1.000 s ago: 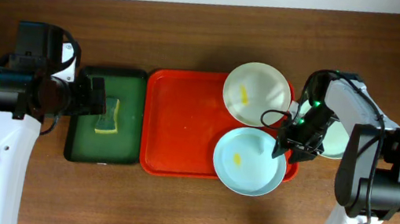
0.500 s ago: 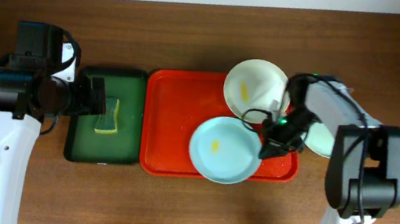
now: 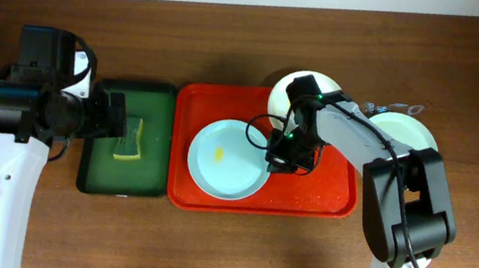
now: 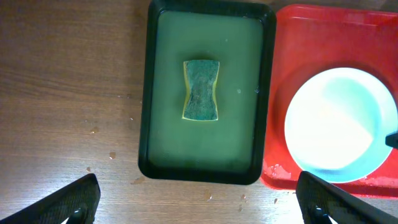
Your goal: Clean dirty plates on tray and stack at the side
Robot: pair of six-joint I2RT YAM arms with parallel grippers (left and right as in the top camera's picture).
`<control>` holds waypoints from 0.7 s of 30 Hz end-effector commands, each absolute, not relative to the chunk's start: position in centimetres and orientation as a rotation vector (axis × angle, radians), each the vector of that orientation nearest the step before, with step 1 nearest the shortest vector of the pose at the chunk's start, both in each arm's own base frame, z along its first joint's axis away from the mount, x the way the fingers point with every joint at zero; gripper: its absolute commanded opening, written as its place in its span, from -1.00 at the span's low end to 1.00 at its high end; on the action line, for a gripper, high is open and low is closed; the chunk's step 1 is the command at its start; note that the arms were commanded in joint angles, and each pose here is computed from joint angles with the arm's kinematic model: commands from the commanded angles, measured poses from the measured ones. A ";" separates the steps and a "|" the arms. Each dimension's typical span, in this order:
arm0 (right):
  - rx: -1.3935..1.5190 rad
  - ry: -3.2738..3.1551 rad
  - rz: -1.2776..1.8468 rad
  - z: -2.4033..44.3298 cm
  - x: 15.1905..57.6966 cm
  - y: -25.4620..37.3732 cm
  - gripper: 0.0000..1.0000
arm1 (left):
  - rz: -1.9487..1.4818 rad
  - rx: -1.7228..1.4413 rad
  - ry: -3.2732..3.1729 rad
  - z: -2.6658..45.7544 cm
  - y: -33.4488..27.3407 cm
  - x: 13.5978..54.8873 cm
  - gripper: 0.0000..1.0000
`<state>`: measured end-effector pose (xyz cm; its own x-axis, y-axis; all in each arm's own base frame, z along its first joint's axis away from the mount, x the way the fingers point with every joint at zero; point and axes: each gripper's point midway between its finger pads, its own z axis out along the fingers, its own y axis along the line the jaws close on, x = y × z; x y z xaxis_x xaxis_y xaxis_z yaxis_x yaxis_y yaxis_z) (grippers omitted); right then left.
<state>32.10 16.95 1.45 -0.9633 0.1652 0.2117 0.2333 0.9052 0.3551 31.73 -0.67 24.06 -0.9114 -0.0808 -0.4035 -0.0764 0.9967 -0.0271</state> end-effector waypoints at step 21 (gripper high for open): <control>-0.219 -3.003 -0.376 6.3 34.4 14.2 0.01 | -0.014 -0.128 2.697 24.8 -0.5 31.9 0.98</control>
<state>33.10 13.93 3.93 -0.9735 0.1610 0.1624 0.1894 0.9656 0.1779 31.73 -0.67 24.06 -0.9115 -0.0804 -0.4035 -0.0760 0.9967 -0.0269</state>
